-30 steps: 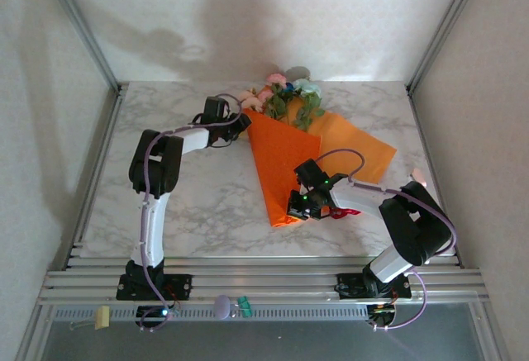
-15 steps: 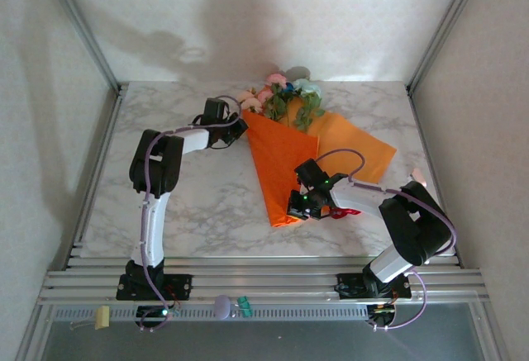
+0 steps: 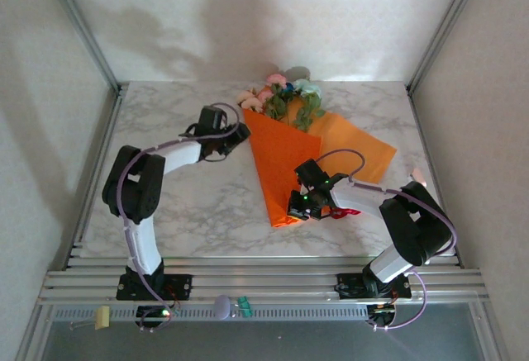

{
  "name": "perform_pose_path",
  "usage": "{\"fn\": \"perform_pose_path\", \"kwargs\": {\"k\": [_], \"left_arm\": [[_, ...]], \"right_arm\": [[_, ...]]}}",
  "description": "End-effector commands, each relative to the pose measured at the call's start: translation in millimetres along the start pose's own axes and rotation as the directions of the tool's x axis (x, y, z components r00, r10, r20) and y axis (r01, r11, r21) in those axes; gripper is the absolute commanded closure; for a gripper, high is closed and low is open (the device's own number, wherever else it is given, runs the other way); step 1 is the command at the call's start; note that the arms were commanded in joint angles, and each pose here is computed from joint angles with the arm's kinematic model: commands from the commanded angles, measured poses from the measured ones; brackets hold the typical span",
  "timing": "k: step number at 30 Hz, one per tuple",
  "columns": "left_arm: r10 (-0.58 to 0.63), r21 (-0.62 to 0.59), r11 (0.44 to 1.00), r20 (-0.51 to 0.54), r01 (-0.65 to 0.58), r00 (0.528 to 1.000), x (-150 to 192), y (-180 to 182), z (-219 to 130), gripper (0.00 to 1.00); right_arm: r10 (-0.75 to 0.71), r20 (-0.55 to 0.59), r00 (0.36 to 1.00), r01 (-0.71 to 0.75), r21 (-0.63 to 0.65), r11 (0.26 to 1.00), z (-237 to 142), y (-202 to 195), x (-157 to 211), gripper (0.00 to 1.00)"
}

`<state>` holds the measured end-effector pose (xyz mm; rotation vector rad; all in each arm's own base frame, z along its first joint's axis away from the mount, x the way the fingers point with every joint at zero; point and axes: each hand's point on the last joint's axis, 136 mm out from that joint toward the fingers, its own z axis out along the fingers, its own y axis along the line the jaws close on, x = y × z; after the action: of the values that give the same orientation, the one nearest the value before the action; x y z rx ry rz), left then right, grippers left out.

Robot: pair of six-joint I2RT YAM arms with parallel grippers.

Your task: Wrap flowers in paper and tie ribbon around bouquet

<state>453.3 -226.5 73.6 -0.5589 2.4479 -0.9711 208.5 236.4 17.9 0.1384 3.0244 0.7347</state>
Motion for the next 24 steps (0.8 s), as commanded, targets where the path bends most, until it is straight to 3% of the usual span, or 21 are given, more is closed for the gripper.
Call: {"fn": "perform_pose_path", "kwargs": {"k": [1,6,11,14,17,20,24], "left_arm": [[0.013,0.002,1.000,-0.100,-0.013,0.995,46,2,8,0.42],[-0.013,-0.025,1.000,-0.118,0.010,0.993,66,5,14,0.49],[-0.047,-0.054,0.998,-0.121,0.041,0.991,95,-19,-11,0.57],[-0.051,-0.020,0.999,-0.212,0.048,0.976,136,-42,-25,0.60],[-0.075,-0.047,0.997,-0.337,0.063,0.938,184,-43,-27,0.64],[-0.103,-0.045,0.995,-0.391,0.092,0.915,216,-40,-24,0.68],[-0.142,-0.028,0.989,-0.417,0.144,0.898,233,-32,-13,0.75]], "right_arm": [[0.018,-0.047,0.999,-0.014,0.077,0.997,2,-23,14,1.00],[0.018,-0.053,0.998,-0.014,0.074,0.997,4,-22,14,1.00],[0.019,-0.056,0.998,-0.015,0.069,0.997,4,-19,13,1.00],[0.022,-0.056,0.998,-0.018,0.067,0.998,3,-18,12,1.00],[0.020,-0.055,0.998,-0.017,0.062,0.998,1,-14,10,1.00],[0.015,-0.040,0.999,-0.013,0.047,0.999,-8,-5,6,0.87],[0.010,0.043,0.999,-0.013,0.059,0.998,-47,6,-9,0.63]]}}
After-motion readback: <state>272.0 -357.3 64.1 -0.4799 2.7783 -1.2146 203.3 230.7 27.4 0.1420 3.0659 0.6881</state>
